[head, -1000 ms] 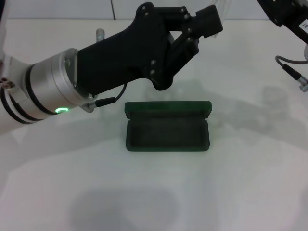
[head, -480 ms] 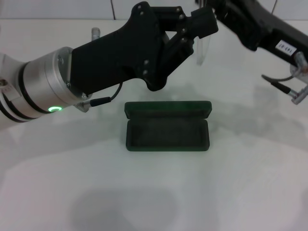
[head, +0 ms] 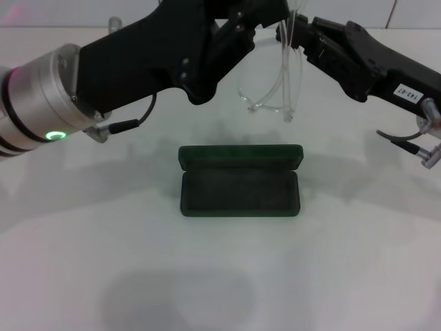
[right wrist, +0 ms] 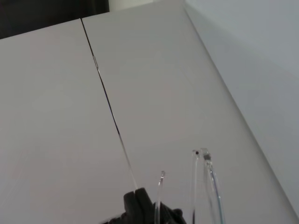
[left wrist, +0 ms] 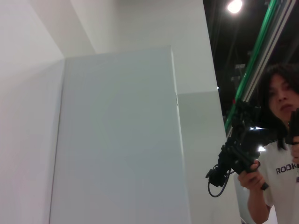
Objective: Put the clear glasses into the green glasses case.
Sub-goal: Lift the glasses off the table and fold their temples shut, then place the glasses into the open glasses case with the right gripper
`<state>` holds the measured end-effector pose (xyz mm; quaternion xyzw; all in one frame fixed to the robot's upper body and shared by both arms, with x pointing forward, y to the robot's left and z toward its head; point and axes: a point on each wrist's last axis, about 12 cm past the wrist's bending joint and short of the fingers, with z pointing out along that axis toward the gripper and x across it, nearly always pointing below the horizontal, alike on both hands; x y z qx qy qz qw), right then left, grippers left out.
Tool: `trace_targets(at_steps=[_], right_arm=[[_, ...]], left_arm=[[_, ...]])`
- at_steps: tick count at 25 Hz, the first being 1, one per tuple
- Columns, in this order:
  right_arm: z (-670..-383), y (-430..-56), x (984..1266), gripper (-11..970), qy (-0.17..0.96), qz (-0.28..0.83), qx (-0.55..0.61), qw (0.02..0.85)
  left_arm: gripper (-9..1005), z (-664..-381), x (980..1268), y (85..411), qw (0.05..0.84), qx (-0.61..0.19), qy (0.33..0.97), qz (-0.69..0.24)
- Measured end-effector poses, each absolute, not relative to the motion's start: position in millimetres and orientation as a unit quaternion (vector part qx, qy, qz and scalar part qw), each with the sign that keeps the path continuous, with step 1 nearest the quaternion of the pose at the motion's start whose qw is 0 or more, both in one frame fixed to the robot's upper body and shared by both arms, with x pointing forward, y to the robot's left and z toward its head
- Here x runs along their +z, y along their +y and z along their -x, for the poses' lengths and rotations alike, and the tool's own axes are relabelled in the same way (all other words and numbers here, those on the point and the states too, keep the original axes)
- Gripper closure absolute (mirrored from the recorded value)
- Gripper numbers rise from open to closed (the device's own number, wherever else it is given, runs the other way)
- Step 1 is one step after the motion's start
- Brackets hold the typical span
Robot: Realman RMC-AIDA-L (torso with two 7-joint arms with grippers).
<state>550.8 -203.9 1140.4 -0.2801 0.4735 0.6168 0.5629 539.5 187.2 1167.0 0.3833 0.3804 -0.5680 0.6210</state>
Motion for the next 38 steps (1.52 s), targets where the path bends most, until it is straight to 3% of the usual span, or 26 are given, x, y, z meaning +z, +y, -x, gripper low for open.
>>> trace_targets(at_steps=[33,38], right_arm=[[-547,-199,1138,887,0.476,0.303,0.614,0.553],[-550,-201,1136,887,0.481,0.303,0.595,0.568]], left_arm=[[959,-543,1164,188,0.619,-0.555,0.398,-0.387],[960,-538,1170,202,0.61,-0.569,0.385,-0.395]])
